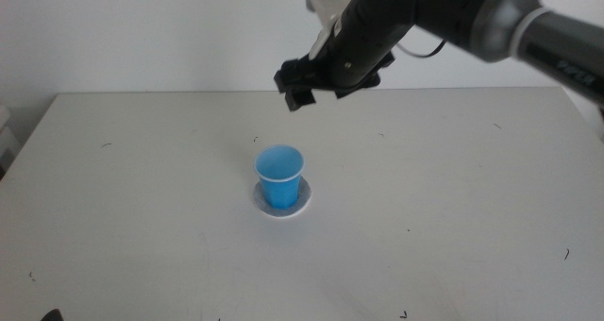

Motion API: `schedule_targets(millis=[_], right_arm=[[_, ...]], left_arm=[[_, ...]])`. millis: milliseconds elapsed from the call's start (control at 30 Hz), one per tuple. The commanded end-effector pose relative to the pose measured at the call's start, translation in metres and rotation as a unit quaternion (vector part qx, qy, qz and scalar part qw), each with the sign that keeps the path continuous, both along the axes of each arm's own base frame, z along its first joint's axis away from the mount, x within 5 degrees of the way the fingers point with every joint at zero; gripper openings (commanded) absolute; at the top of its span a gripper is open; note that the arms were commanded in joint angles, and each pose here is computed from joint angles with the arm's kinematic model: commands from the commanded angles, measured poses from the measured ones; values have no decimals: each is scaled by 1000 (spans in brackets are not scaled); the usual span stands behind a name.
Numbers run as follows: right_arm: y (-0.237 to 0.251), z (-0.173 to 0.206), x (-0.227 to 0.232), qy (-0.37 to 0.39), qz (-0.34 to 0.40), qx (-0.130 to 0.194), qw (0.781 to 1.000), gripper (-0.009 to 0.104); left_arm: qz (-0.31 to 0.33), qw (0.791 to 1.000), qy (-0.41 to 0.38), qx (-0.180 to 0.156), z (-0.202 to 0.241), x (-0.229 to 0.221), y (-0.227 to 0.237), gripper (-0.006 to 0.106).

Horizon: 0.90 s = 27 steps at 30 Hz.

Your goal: Place an empty cup on a cup mat.

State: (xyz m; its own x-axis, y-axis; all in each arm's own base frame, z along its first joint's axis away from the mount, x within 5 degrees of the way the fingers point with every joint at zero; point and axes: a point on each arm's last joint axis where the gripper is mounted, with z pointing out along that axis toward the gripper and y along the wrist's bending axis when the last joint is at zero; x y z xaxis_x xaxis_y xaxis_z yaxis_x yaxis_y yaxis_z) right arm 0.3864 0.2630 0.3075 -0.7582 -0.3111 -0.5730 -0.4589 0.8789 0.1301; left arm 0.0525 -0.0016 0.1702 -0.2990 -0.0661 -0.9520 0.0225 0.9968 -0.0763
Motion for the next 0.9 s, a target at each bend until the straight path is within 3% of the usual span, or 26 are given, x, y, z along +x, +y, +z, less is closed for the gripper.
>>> schedule_targets(millis=[0,267,433,667,867], right_arm=[[-27,69,-16,-82,-9,26,996,61],[-86,143,-59,-141,-49,5,989,61],[-135,175,-94,-177,-99,15,979,66],[-196,172,-144,-244,-167,36,955,79],[-229,132,-183,-275,-205,39,939,85]], left_arm=[[0,999,-37,-8,8,1,0,105],[0,999,-37,-8,8,1,0,105],[0,999,-37,-8,8,1,0,105],[0,999,-37,-8,8,1,0,105],[0,999,-37,-8,8,1,0,105]])
